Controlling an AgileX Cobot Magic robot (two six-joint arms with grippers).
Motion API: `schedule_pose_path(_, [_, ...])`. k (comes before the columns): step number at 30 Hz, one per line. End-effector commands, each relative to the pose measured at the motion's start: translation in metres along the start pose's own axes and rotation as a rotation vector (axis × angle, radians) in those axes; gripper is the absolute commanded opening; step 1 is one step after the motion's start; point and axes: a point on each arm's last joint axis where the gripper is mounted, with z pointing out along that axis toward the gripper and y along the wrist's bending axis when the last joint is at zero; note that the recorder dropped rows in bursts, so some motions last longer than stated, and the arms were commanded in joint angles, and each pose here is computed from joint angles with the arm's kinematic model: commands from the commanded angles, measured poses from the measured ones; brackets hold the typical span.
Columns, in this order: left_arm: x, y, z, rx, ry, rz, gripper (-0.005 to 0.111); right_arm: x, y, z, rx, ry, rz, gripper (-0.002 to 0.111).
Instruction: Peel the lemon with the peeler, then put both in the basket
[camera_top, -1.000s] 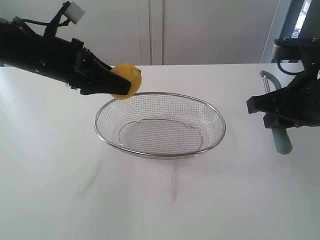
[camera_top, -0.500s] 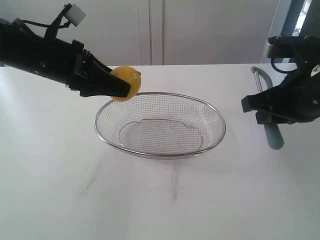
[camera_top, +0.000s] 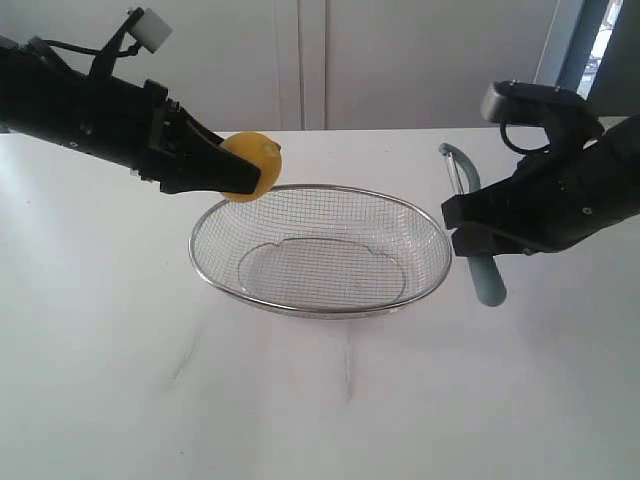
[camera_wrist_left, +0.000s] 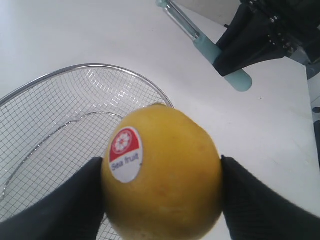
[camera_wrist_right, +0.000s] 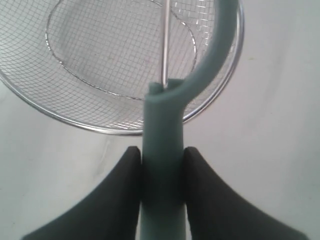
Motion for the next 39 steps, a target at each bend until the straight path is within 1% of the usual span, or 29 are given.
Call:
schedule_pose_path(1, [-0.007, -0.004, -0.005, 0.009, -0.032, 0.012, 0.000, -0.002, 0.006, 0.005, -0.086, -0.007, -0.009, 0.000])
schedule_pose_path(6, [-0.007, -0.005, -0.005, 0.012, -0.035, 0.019, 0.000, -0.002, 0.014, 0.012, -0.200, 0.004, -0.015, 0.000])
schedule_pose_path(11, [-0.009, -0.005, -0.004, 0.017, -0.059, 0.047, 0.000, -0.003, 0.014, 0.021, -0.245, 0.013, 0.003, 0.000])
schedule_pose_path(15, [-0.008, -0.005, -0.001, 0.068, -0.093, 0.061, 0.000, -0.004, 0.016, 0.025, -0.289, 0.004, 0.005, 0.000])
schedule_pose_path(18, [-0.007, -0.004, 0.003, 0.117, -0.123, 0.061, 0.000, -0.004, 0.016, 0.029, -0.297, 0.011, 0.019, 0.000])
schedule_pose_path(20, [-0.005, -0.002, 0.005, 0.130, -0.131, 0.048, 0.000, -0.003, 0.015, 0.032, -0.304, 0.020, 0.025, 0.000])
schedule_pose_path(23, [-0.004, -0.001, 0.007, 0.143, -0.132, 0.050, 0.000, -0.003, 0.017, 0.037, -0.358, 0.030, 0.034, 0.000])
schedule_pose_path(28, [-0.005, -0.001, 0.006, 0.147, -0.142, 0.050, 0.000, -0.002, 0.026, 0.039, -0.482, 0.044, 0.038, 0.000])
schedule_pose_path(31, [-0.005, -0.001, 0.006, 0.147, -0.150, 0.047, 0.000, -0.001, 0.032, 0.040, -0.506, 0.053, 0.018, 0.000])
schedule_pose_path(39, [-0.006, -0.001, 0.006, 0.151, -0.158, 0.046, 0.000, 0.006, 0.059, 0.044, -0.569, 0.097, -0.041, 0.000])
